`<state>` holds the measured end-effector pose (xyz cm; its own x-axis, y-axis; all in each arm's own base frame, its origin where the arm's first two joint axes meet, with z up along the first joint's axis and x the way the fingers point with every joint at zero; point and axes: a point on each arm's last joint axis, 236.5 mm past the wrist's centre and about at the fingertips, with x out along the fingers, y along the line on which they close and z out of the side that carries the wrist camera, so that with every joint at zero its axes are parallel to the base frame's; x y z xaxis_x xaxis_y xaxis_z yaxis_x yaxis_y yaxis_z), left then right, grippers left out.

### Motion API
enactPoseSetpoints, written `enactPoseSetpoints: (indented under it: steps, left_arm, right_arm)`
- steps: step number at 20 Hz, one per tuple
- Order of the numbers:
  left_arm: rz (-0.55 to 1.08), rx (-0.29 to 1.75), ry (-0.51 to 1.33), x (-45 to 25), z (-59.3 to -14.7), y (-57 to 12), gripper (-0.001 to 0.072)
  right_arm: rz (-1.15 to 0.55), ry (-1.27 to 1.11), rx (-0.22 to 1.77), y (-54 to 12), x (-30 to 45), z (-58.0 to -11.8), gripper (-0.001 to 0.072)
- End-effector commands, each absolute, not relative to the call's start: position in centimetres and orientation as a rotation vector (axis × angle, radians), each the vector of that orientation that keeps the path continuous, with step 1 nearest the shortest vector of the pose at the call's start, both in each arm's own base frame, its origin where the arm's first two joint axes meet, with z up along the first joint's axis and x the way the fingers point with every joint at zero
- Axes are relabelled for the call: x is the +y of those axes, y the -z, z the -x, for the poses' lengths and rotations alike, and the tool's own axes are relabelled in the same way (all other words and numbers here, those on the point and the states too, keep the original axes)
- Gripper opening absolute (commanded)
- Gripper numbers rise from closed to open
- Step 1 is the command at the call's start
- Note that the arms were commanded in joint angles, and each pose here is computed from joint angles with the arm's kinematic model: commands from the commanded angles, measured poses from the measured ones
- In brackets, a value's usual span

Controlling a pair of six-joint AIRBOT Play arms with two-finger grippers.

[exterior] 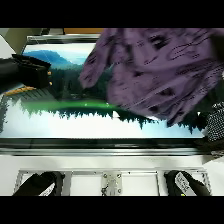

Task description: Fold the clothes and pants, and hang the long-sleeved shirts on hangers.

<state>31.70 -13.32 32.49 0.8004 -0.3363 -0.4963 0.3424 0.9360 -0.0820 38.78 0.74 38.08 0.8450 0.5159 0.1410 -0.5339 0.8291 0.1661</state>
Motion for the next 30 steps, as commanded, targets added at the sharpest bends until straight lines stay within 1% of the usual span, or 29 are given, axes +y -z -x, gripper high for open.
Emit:
enactPoseSetpoints:
  steps: [1,4,8,11,14,21,26,30]
  left_arm:
    - [-0.007,0.518,0.363,-13.6,-32.6,-30.6,0.0016]
    - [-0.015,0.557,0.360,-14.0,-33.4,-29.1,0.0016]
    - [-0.025,0.605,0.356,-14.5,-34.7,-27.3,0.0016]
    - [-0.031,0.632,0.353,-14.7,-35.3,-26.3,0.0016]
    - [-0.034,0.646,0.352,-14.9,-35.7,-25.7,0.0016]
    - [-0.035,0.652,0.351,-14.8,-35.6,-25.6,0.0016]
    - [-0.036,0.652,0.351,-14.8,-35.6,-25.6,0.0016]
    - [-0.035,0.652,0.351,-14.8,-35.6,-25.6,0.0016]
  right_arm:
    - [-0.134,-0.120,-0.118,-41.6,-9.9,-38.8,0.0019]
    - [-0.100,0.144,-0.164,-44.2,-15.8,-36.7,0.0019]
    - [-0.040,0.424,-0.177,-45.8,-21.6,-33.9,0.0019]
    - [0.081,0.599,-0.189,-47.8,-24.5,-31.3,0.0019]
    - [0.150,0.724,-0.191,-49.4,-26.1,-28.9,0.0019]
    - [0.180,0.752,-0.235,-51.7,-25.7,-27.6,0.0019]
    - [0.214,0.753,-0.318,-54.7,-23.9,-25.7,0.0020]
    - [0.219,0.753,-0.328,-55.1,-23.4,-25.2,0.0020]
